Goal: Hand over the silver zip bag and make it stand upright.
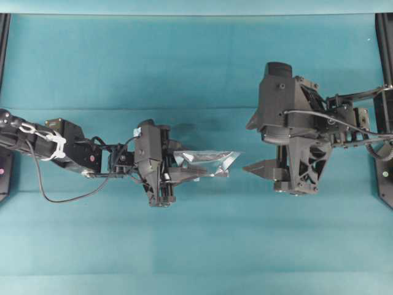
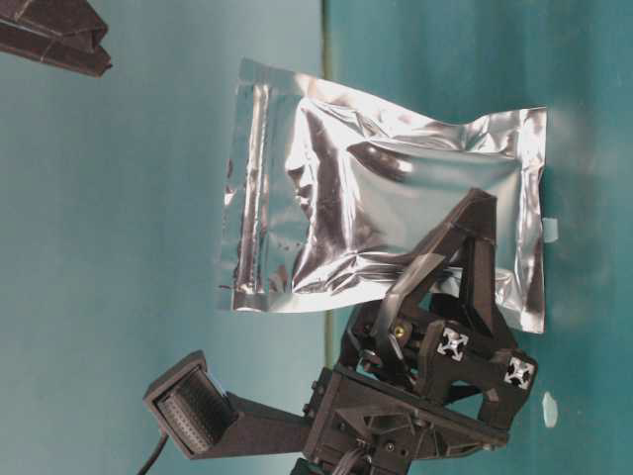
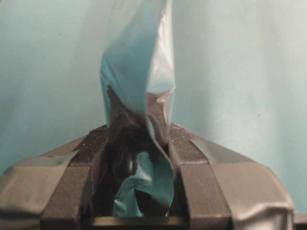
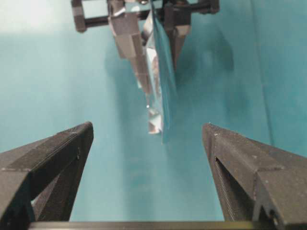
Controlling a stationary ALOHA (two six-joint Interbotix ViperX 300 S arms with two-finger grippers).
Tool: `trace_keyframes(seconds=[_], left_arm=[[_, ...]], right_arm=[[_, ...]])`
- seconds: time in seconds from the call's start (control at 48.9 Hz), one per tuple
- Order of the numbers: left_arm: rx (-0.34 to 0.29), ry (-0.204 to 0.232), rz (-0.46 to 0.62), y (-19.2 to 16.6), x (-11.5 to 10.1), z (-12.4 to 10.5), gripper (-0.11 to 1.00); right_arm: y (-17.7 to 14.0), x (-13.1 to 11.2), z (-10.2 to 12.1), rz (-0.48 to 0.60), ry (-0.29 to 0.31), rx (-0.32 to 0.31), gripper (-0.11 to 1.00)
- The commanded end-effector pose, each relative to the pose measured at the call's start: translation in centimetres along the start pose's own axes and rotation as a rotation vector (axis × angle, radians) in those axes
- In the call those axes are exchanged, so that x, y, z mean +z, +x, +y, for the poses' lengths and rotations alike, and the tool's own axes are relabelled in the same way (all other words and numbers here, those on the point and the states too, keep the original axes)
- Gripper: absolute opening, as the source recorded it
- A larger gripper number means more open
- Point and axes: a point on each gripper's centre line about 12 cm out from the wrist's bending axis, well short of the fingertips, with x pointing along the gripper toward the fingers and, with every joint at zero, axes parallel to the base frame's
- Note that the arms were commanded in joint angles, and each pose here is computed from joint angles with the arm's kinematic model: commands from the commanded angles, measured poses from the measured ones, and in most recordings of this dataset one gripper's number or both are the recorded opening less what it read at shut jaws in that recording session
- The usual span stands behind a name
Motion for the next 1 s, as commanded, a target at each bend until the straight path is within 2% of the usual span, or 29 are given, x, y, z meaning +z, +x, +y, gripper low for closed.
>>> trace_keyframes(seconds=[0.0,0.205,0.982], left_arm=[[-0.017,0.005,-0.018,0.08,0.6,-0.64,0.28],[-0.017,0.005,-0.018,0.08,0.6,-0.64,0.28],[-0.02,0.006,-0.017,0.08,0.57,-0.76,0.28]], right_arm=[[-0.91,0.53,0.15,-0.033,0.011,0.007,0.91],[-0.85,0.43,0.16,-0.03,0.029,0.008,0.91],[-1.02,0.14,0.21,-0.03,0.025,0.01,0.91]])
